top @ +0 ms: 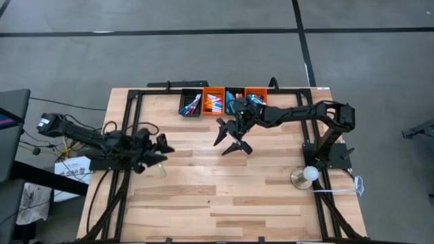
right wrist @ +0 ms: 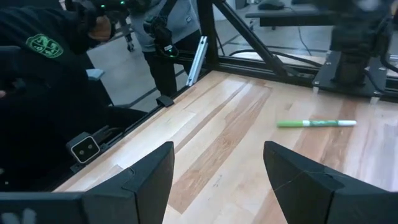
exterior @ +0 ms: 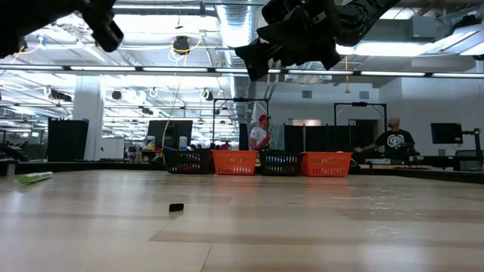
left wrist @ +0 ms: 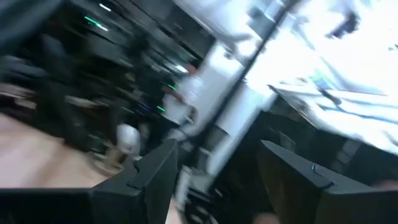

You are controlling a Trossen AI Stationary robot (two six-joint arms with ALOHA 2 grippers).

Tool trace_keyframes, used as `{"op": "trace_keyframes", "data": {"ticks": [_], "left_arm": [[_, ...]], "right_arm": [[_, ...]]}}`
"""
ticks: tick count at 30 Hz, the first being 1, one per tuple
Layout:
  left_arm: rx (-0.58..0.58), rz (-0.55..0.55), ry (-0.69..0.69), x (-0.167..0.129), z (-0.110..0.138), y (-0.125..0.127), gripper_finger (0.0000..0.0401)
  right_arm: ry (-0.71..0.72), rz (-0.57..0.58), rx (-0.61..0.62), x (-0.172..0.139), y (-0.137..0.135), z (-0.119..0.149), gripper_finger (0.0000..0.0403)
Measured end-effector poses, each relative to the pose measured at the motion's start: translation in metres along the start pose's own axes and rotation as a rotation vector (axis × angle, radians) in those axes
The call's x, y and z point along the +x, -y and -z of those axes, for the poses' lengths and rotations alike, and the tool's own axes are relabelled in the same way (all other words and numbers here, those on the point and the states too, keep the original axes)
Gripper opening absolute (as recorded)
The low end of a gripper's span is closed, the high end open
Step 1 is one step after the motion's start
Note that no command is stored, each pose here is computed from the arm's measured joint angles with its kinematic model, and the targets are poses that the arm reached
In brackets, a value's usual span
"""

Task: Pick & Place Markers
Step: Put the green and white marker pen into the left black bin

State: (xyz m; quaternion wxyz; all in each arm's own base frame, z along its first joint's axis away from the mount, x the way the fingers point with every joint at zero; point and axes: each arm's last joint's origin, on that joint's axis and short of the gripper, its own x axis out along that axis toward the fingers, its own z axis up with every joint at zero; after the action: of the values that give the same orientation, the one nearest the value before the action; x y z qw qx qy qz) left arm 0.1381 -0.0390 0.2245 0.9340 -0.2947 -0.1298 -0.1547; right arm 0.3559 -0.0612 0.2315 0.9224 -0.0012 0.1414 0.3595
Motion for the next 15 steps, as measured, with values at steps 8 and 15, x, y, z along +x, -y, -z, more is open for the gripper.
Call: {"op": "trace_keyframes", "data": {"ticks": [8,15], "left_arm": [[-0.004,-0.014,0.021,0.0,-0.001,-0.001,0.0218],[0.201,0.018,-0.114,0.016,0.002,0.001,0.0218]], "right_arm": [[-0.005,-0.047,-0.001,0.013,-0.011,-0.002,0.024],[-0.024,-0.09,0.034,0.025,-0.022,-0.003,0.024]]}}
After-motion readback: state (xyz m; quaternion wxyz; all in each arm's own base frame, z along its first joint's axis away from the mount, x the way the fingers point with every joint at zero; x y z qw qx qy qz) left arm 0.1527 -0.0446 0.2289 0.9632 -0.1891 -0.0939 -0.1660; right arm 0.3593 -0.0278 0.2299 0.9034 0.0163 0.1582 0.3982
